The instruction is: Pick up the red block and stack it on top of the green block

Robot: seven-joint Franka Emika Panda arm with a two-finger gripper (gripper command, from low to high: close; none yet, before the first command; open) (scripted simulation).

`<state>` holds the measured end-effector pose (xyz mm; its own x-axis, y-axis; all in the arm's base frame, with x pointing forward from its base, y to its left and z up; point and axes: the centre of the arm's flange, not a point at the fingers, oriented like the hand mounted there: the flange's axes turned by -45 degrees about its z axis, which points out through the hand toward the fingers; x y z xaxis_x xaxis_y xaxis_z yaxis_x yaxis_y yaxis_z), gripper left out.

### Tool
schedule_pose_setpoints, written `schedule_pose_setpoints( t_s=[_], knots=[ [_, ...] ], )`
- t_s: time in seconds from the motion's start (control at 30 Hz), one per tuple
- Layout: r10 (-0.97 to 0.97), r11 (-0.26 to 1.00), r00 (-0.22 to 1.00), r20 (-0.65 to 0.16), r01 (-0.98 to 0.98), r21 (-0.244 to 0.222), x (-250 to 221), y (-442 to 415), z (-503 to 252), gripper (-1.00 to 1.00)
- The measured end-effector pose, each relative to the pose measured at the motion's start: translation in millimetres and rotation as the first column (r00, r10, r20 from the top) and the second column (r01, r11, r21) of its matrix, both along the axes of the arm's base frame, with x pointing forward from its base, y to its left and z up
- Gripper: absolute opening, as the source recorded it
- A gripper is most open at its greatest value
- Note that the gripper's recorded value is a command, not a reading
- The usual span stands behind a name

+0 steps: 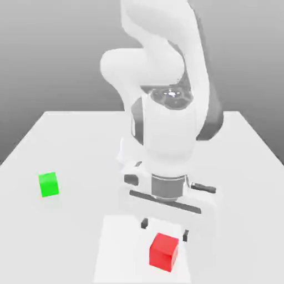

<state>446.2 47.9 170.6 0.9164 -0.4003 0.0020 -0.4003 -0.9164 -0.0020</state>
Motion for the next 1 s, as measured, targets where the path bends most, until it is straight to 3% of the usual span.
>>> schedule_pose_setpoints(
  t_s=[0.03, 0.07, 0.3, 0.47, 0.57, 0.8, 1.0],
  knots=[
    [0.0, 1.0, 1.0, -0.001, 0.0, 0.0, -0.7, 0.1, -12.3, 0.0],
    [0.0, 1.0, 1.0, -0.002, 0.0, -0.001, -1.5, 0.1, -21.4, -1.0],
    [0.0, 1.0, 1.0, 0.0, 0.0, -0.001, -1.4, 0.3, -21.9, -1.0],
    [0.0, 1.0, 1.0, -0.001, 0.0, -0.001, -1.4, -0.2, 29.5, -1.0],
    [-0.043, 0.999, 0.999, -0.003, 0.043, -0.03, -10.9, -54.2, 43.5, -1.0],
    [-0.226, 0.971, 0.974, -0.015, 0.224, -0.078, -82.2, -215.4, 62.2, -1.0],
    [-0.304, 0.951, 0.952, -0.02, 0.302, -0.067, -163.4, -286.0, 73.9, -1.0]
  ],
)
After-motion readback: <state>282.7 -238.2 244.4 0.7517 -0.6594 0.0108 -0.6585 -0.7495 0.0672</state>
